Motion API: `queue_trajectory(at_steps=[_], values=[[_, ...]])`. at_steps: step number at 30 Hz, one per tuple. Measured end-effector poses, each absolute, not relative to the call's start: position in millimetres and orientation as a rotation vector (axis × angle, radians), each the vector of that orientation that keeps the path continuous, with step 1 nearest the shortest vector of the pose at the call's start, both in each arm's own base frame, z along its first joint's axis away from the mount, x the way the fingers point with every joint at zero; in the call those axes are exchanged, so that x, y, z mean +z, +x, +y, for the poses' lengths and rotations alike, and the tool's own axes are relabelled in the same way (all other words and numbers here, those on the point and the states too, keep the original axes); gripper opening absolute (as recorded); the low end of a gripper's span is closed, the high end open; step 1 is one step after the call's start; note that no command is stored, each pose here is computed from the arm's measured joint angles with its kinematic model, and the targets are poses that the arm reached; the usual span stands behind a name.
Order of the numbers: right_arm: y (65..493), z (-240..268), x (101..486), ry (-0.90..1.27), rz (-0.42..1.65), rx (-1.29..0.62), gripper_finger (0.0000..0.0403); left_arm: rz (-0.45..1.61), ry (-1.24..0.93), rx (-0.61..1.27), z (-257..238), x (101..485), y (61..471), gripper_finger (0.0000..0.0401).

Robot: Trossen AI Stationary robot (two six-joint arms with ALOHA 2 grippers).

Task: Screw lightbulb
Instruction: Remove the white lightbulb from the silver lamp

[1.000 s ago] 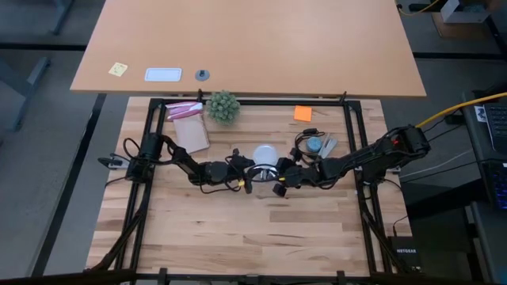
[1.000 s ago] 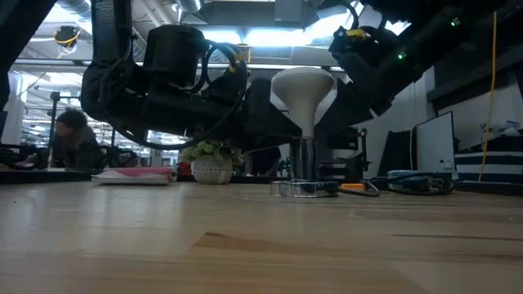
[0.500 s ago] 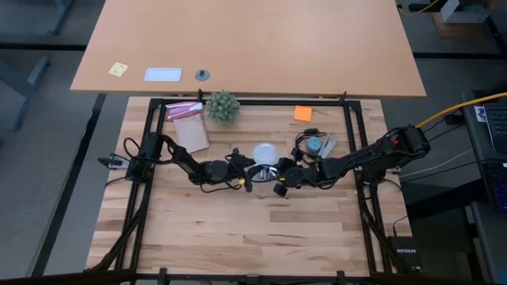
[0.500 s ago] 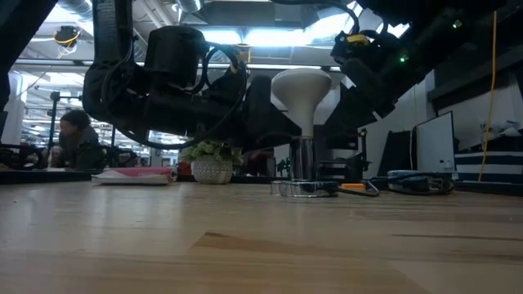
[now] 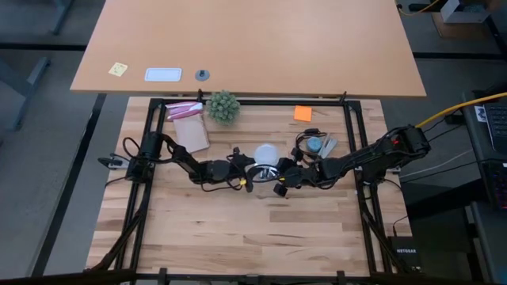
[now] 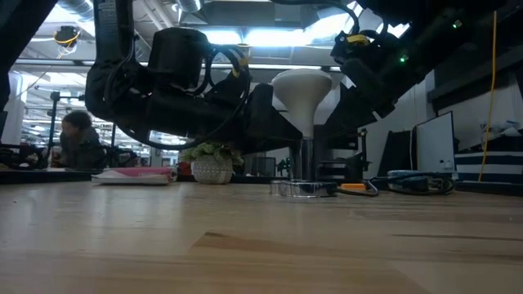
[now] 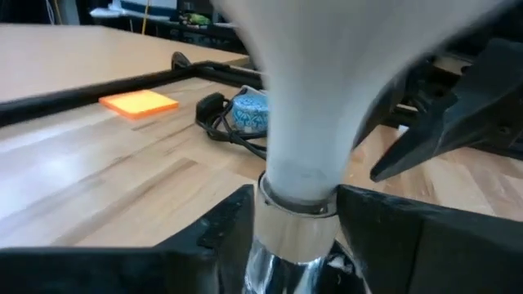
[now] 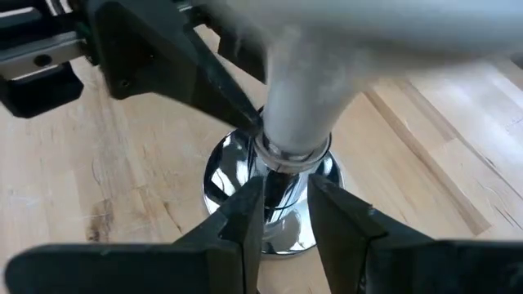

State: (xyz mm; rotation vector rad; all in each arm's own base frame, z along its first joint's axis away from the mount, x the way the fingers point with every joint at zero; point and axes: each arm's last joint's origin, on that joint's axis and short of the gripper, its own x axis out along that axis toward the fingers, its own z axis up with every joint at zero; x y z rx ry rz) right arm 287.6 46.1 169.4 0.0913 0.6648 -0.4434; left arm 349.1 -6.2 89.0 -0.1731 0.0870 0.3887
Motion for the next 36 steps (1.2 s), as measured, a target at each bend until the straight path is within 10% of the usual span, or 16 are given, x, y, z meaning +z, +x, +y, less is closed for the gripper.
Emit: queue_trajectory(at_steps=[9,36], values=[[287.5,46.1,169.2,0.091,0.666,-0.444,0.0101,0.076,-0.169,0.393,-6.5,93.3,356.9,0.0219],[277.7,43.1,144.0,0.094,0.832,-0.562,0.0101,0.014,-0.141,0.359,-14.7,105.4,367.7,0.0221]])
